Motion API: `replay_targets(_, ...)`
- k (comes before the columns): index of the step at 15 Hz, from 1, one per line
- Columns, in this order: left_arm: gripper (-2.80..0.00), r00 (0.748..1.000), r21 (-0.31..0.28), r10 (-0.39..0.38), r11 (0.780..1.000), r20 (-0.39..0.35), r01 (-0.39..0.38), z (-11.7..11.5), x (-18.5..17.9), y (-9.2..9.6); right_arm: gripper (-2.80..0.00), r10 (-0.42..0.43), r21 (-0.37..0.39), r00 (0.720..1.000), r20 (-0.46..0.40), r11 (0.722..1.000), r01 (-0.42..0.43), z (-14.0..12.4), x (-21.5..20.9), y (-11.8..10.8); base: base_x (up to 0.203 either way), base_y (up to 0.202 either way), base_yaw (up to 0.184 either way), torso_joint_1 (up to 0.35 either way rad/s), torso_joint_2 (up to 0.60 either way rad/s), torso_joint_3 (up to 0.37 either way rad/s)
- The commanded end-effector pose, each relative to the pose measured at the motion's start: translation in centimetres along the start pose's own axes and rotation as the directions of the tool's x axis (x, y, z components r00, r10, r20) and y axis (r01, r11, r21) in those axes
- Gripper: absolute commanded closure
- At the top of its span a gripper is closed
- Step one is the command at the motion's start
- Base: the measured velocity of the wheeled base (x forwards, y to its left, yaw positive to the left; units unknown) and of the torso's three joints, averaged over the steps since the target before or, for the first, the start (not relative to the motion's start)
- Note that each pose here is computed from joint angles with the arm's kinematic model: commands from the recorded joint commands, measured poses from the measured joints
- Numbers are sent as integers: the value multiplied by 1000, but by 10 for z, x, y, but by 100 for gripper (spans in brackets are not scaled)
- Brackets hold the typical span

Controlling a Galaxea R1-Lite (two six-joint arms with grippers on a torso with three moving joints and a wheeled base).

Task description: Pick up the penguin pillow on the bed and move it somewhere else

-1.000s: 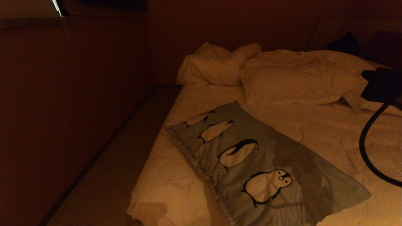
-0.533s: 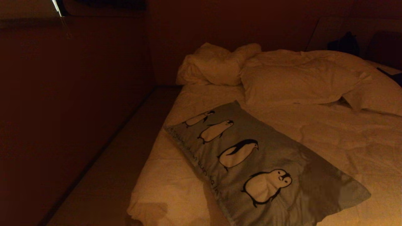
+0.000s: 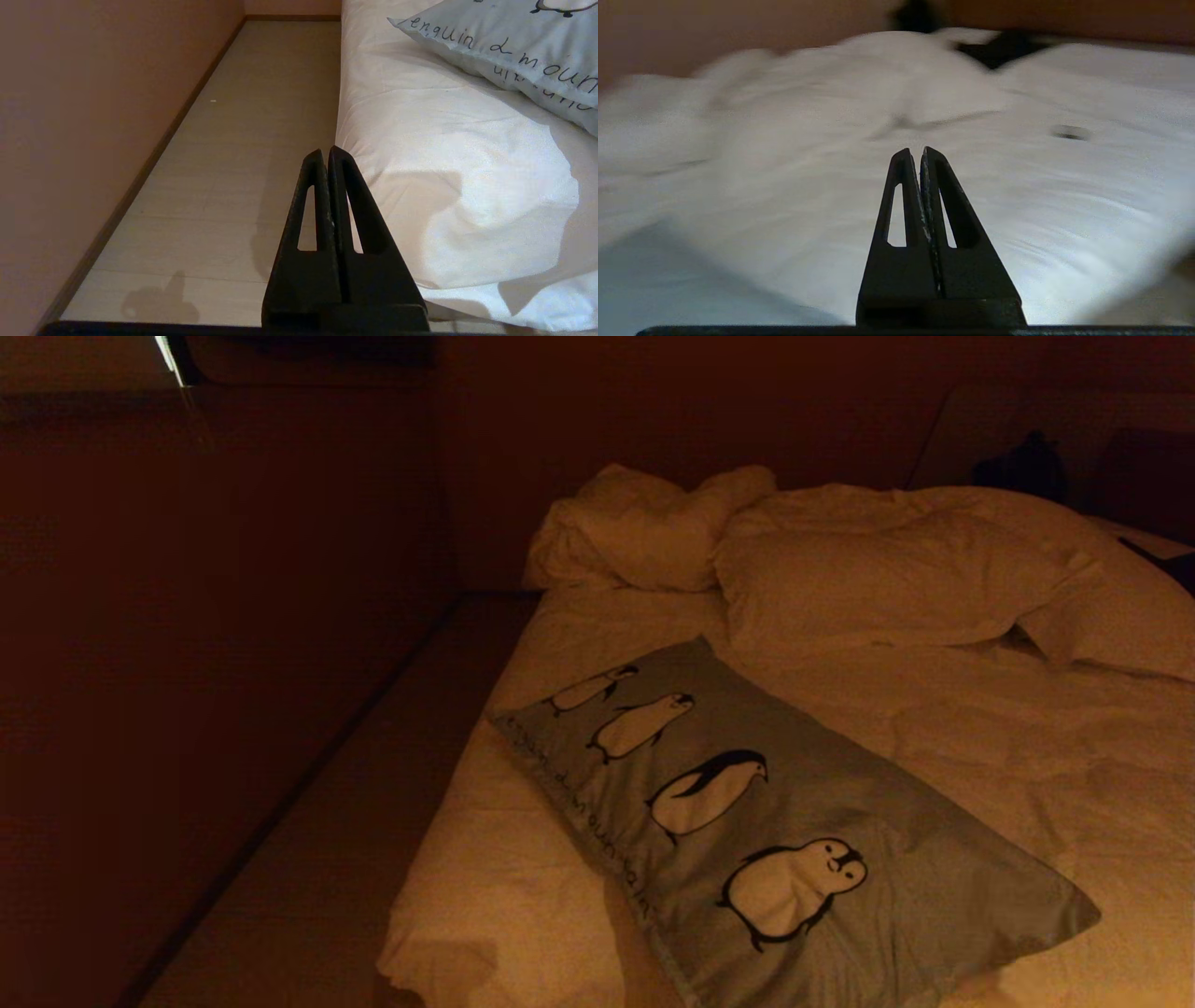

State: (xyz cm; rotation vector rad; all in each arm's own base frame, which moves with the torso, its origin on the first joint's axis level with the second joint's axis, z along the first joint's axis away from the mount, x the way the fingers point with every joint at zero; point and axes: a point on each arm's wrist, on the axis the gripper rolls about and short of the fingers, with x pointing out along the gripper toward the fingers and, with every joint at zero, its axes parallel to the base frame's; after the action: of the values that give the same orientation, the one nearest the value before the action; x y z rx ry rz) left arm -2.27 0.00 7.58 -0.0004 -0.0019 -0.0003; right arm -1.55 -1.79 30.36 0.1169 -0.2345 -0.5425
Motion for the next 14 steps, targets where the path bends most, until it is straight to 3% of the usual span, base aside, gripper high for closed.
replay_targets(1,0,1000,-1,0,1000,-3,0,-1,0,0,0,-190,-110,982,4,976,189,-8,-30,-25,0,0,0,0,0,0)
replay_targets(4,0,1000,-1,0,1000,-3,0,-1,0,0,0,-228,-141,970,82,961,238,-7,-57,-39,0,0,0,0,0,0)
replay_targets(10,0,1000,-1,0,1000,-3,0,-1,0,0,0,-204,-112,969,143,969,220,-12,-82,-54,0,0,0,0,0,0)
replay_targets(14,0,1000,-1,0,1000,-3,0,-1,0,0,0,-226,-153,961,158,956,250,-20,-97,-59,0,0,0,0,0,0)
